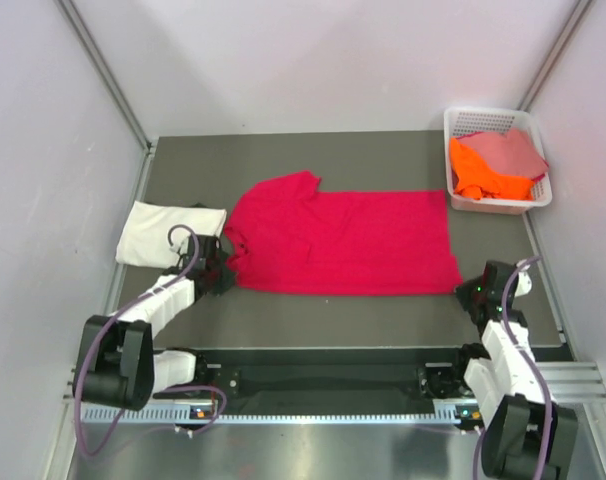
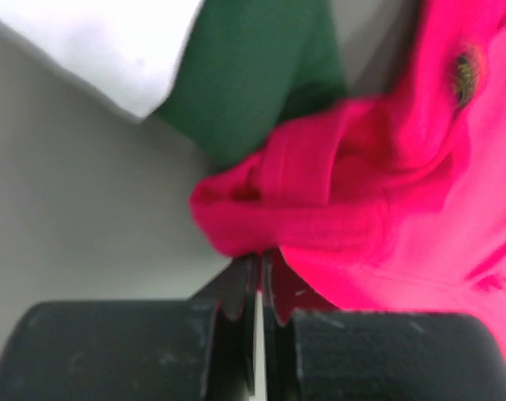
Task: Fold and stack the t-shirts
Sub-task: Fold the tshirt
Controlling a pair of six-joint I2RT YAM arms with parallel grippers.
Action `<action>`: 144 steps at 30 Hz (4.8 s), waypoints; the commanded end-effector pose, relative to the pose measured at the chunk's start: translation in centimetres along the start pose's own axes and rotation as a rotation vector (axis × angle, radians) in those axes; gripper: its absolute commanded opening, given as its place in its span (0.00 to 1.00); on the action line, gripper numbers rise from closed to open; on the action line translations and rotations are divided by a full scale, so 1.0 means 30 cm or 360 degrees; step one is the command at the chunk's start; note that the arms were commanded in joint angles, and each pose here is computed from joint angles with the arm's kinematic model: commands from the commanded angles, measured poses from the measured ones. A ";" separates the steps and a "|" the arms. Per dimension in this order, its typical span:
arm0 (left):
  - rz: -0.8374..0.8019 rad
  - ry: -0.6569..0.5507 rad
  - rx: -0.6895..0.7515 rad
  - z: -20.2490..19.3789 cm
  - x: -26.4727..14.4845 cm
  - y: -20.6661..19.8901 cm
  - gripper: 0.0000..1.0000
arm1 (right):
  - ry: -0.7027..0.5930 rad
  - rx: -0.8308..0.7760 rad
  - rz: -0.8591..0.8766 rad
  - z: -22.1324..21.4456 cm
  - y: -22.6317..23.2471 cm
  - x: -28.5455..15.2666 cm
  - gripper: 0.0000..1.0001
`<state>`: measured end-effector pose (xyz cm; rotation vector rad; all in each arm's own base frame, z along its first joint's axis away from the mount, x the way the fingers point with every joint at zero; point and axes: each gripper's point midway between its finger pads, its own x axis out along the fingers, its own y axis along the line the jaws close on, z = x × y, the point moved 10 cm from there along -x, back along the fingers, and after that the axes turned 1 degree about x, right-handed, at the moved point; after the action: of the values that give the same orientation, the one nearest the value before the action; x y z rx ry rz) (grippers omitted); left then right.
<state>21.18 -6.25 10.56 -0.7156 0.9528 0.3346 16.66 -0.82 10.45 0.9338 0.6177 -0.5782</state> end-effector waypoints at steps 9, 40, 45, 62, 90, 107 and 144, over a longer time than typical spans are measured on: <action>-0.0080 -0.0121 -0.0020 0.031 -0.029 -0.016 0.00 | -0.0217 -0.0023 -0.0008 0.050 0.002 -0.036 0.00; -0.0257 -0.0294 0.0137 0.019 -0.303 -0.018 0.99 | -0.0551 -0.0212 0.0013 0.172 0.070 -0.210 0.66; -0.0280 -0.0375 0.0309 0.106 -0.364 -0.107 0.99 | -0.0609 -0.0409 0.0219 0.247 0.183 -0.264 0.62; -0.0558 -0.0485 0.0596 0.486 -0.004 -0.592 0.94 | -0.0277 -0.1092 0.0483 0.231 0.693 -0.063 0.59; -0.0887 0.0389 0.1087 0.444 0.573 -0.813 0.69 | -0.0055 -0.1228 0.0485 0.157 0.799 0.124 0.50; -0.0649 0.0120 0.1064 0.532 0.556 -0.723 0.00 | 0.0020 -0.1301 0.0402 0.141 0.842 0.184 0.47; -0.0578 -0.0026 0.0933 0.656 0.519 -0.664 0.00 | 0.0099 -0.1404 -0.0159 0.146 0.926 0.678 0.51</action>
<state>52.71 -8.32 10.80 -0.3447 0.8979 -0.2597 50.45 5.68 12.61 0.1161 0.8897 -0.2448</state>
